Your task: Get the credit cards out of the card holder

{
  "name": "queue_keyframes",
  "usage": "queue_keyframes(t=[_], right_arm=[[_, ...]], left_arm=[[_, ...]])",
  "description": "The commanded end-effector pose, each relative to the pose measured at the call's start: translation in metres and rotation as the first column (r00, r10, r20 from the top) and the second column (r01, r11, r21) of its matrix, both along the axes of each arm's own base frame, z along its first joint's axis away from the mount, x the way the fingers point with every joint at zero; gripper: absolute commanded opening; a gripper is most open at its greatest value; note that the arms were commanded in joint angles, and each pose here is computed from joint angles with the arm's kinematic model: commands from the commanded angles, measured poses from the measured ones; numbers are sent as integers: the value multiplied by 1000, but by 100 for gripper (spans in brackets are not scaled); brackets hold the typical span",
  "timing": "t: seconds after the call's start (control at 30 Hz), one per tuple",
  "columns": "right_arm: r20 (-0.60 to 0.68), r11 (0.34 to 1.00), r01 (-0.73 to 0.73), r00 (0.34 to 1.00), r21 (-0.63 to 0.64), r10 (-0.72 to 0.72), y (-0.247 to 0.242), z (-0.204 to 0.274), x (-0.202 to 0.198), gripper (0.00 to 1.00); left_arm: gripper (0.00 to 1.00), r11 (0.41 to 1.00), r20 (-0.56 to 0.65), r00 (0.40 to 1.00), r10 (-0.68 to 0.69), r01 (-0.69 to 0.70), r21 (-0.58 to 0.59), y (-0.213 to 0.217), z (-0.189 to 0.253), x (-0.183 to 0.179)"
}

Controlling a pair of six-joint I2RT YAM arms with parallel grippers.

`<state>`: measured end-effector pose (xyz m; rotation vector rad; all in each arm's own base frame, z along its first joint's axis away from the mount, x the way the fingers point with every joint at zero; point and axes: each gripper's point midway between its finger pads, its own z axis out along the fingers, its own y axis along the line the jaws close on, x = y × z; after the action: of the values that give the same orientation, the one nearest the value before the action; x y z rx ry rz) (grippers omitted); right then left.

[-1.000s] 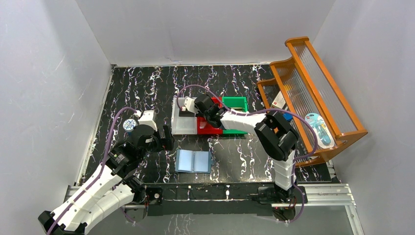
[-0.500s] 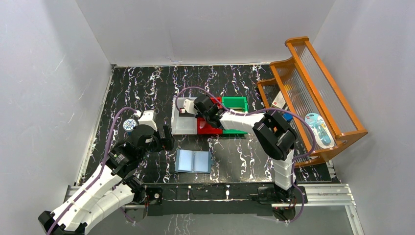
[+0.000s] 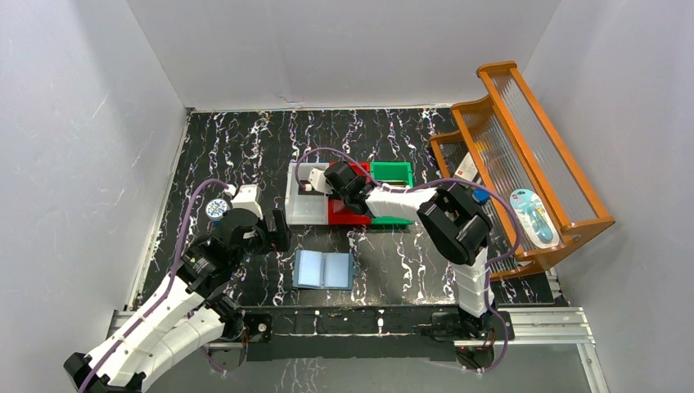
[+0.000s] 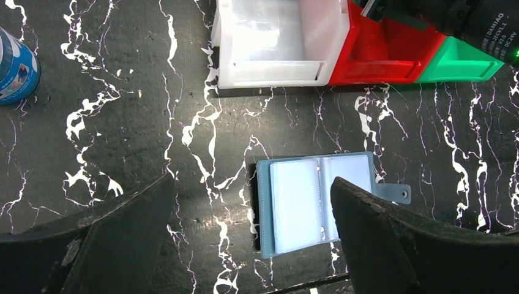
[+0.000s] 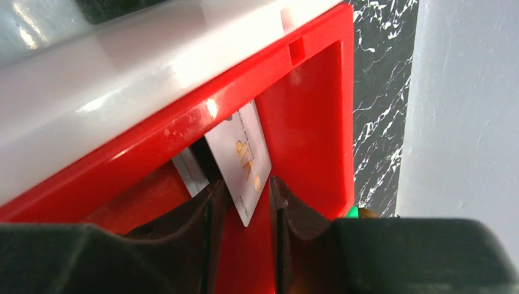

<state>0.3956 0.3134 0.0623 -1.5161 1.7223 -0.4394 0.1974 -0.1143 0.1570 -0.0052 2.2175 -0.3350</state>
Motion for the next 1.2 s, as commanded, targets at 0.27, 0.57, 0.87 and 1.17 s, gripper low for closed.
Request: queue_keyframes(t=[0.27, 0.57, 0.87, 1.17], right_arm=[[-39, 932, 48, 999, 358, -36, 18, 82, -22, 47], [-274, 583, 288, 955, 759, -115, 14, 147, -75, 65], [-698, 228, 674, 715, 702, 35, 7, 130, -160, 65], [-853, 150, 842, 521, 519, 27, 10, 82, -224, 64]], left_arm=[[98, 1000, -5, 1000, 1, -1, 18, 1, 0, 2], [98, 1000, -18, 1000, -4, 4, 21, 1, -1, 0], [98, 999, -70, 997, -18, 20, 36, -4, -12, 0], [98, 998, -141, 989, -32, 38, 43, -10, -25, -4]])
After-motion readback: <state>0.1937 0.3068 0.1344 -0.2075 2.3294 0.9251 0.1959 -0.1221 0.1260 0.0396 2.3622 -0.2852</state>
